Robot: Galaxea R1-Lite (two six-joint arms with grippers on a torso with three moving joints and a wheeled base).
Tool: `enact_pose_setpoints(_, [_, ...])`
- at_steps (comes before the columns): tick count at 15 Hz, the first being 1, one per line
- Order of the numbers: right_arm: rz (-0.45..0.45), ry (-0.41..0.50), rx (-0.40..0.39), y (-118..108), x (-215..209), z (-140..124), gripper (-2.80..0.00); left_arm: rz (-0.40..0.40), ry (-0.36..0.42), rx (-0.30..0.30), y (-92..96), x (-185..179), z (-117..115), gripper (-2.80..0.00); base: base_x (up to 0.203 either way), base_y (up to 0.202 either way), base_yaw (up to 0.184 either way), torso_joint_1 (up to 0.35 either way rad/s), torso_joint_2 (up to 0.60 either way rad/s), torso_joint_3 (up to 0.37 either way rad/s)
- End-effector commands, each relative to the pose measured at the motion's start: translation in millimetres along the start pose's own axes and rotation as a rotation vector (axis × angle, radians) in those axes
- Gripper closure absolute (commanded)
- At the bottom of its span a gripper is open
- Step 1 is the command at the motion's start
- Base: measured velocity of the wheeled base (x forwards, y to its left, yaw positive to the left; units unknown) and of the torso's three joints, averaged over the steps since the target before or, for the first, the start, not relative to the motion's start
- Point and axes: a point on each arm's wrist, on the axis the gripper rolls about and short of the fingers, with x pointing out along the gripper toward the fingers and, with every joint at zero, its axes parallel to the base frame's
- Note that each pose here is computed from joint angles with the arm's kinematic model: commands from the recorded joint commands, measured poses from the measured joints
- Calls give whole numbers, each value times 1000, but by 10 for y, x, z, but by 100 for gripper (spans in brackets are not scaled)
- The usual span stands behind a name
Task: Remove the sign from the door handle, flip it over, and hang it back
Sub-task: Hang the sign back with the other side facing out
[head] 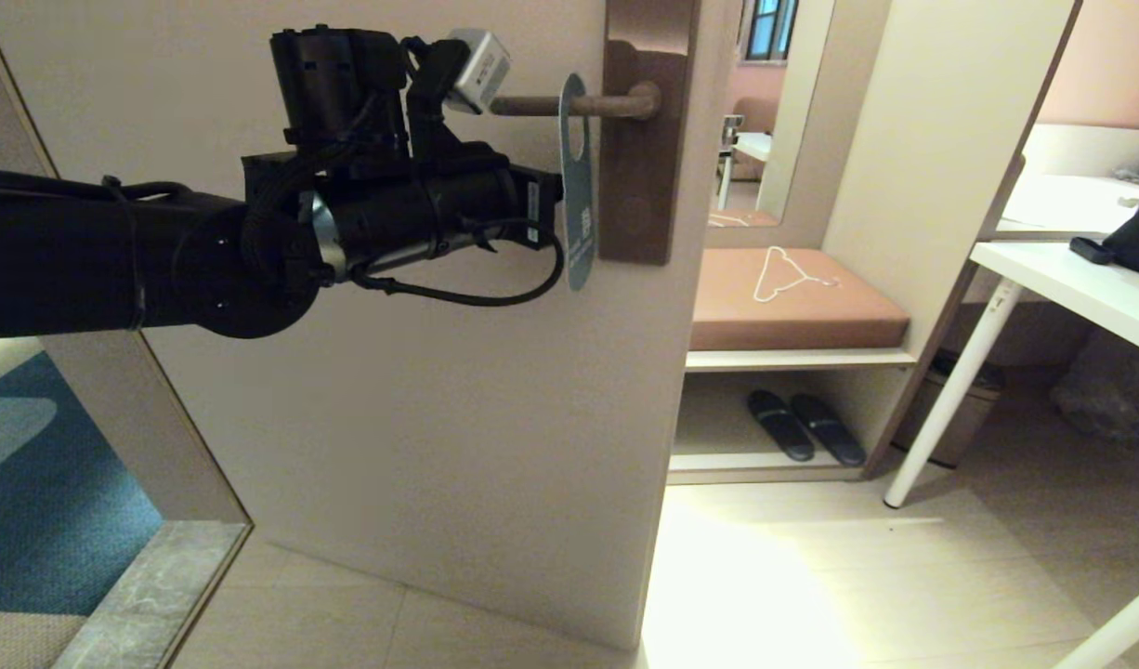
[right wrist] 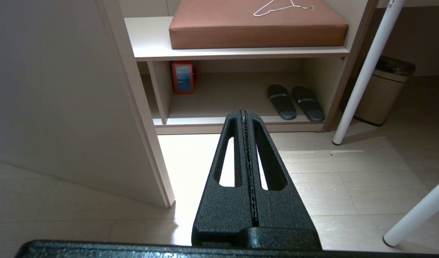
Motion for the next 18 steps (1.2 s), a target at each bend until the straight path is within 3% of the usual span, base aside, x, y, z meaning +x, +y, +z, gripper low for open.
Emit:
enact_pose_setpoints(1, [1, 0, 0, 0, 0, 0, 0, -12, -3, 1, -41, 9, 4, 0, 0, 0, 0, 0, 0, 0])
enact_pose_setpoints(10, [0, 0, 0, 0, 0, 0, 0, -66, 2, 1, -345, 88, -9, 0, 0, 0, 0, 0, 0, 0])
enact_pose_setpoints(18, [0, 1, 0, 0, 1, 1, 0, -57, -42, 3, -430, 278, 58, 0, 0, 0, 0, 0, 0, 0])
